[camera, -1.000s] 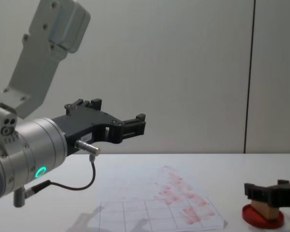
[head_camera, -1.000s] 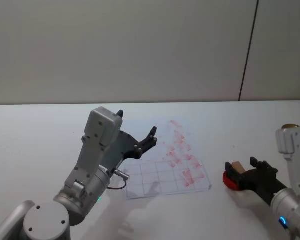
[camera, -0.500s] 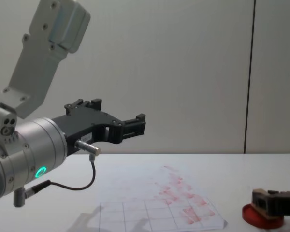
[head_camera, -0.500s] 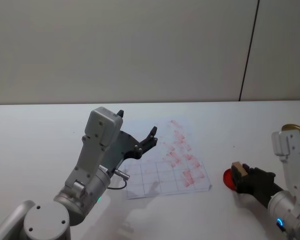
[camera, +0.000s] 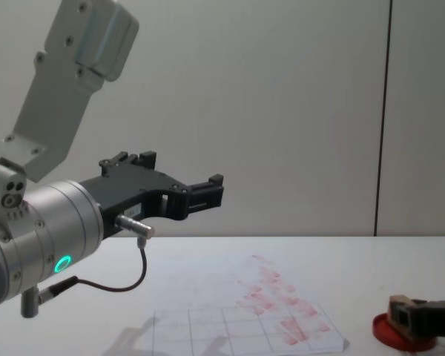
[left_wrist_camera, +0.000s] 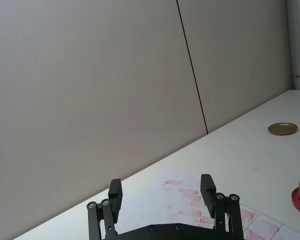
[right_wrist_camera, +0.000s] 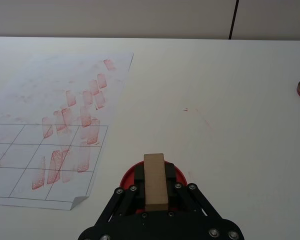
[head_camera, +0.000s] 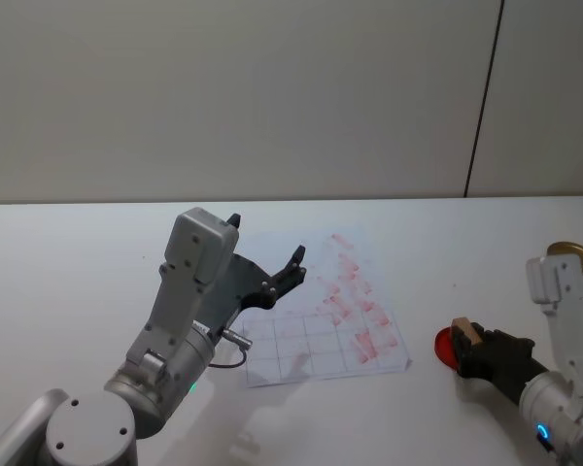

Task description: Use the one hand to pick up the stamp and affix it onto the A4 paper.

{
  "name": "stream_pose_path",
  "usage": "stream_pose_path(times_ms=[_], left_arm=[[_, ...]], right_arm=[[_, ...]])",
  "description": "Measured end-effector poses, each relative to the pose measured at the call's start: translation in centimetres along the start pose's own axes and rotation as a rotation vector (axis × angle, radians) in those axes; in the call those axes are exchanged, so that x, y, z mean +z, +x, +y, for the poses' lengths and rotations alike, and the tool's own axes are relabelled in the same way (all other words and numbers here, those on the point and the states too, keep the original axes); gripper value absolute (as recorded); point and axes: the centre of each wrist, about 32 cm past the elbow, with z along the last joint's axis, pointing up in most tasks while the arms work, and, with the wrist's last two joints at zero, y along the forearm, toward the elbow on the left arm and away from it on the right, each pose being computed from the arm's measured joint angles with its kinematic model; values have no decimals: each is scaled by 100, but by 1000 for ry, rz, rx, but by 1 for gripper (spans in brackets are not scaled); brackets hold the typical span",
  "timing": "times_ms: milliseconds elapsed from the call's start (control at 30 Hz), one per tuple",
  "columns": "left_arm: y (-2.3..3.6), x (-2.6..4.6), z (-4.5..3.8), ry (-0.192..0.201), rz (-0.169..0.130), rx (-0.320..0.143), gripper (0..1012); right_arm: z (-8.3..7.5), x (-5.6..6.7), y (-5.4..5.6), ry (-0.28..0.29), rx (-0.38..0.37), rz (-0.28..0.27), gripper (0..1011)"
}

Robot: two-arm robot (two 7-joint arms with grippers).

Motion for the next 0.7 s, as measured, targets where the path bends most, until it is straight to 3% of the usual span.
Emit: stream_pose_path(times_ms=[400,700], left_arm=[[0,0,0,0,0,0,993],[0,0,0,0,0,0,993]], right_arm=[[23,12,4,11,0,0,219],[26,158,-58,98,24,-38,219]])
